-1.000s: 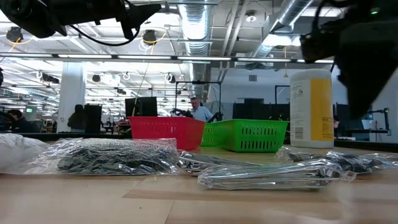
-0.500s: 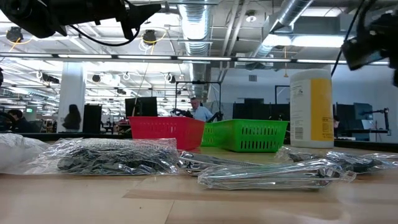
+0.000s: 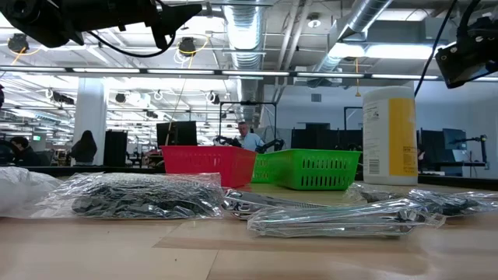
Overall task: Pick & Place Travel size toiletries
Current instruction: Put the silver nail cutter into the bottom red bin
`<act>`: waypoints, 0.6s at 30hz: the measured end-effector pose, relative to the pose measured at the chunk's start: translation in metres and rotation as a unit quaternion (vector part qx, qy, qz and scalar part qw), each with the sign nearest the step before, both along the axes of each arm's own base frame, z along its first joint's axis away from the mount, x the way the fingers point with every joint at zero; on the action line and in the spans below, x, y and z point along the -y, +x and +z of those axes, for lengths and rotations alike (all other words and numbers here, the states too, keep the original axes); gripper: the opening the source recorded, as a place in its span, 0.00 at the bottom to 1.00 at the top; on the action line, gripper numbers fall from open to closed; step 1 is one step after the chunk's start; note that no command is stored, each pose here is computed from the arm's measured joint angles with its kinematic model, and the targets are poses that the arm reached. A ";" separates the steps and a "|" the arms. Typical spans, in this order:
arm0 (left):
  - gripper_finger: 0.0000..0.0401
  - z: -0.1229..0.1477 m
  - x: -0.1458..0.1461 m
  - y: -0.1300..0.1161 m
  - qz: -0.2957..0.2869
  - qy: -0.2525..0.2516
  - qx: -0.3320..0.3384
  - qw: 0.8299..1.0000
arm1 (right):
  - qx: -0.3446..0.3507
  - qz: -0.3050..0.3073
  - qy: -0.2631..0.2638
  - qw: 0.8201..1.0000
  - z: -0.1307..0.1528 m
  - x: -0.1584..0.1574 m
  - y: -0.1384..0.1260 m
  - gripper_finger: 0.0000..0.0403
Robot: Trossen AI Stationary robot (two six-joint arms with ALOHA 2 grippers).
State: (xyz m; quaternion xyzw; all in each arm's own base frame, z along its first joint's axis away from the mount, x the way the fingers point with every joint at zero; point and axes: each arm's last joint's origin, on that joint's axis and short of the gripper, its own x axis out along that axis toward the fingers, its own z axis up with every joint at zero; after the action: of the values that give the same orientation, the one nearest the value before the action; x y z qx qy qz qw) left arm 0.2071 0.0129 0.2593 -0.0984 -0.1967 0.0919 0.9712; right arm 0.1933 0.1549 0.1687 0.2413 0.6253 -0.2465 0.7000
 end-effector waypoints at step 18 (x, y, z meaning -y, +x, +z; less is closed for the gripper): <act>0.62 0.000 0.000 0.000 0.000 0.000 0.000 1.000 | -0.004 -0.023 0.005 1.000 -0.028 0.012 -0.009 0.53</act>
State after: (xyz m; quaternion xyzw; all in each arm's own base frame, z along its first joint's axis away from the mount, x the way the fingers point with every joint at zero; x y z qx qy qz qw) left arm 0.2071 0.0129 0.2592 -0.0982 -0.1966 0.0919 0.9712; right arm 0.1840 0.1433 0.1412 0.2586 0.6236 -0.2602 0.6903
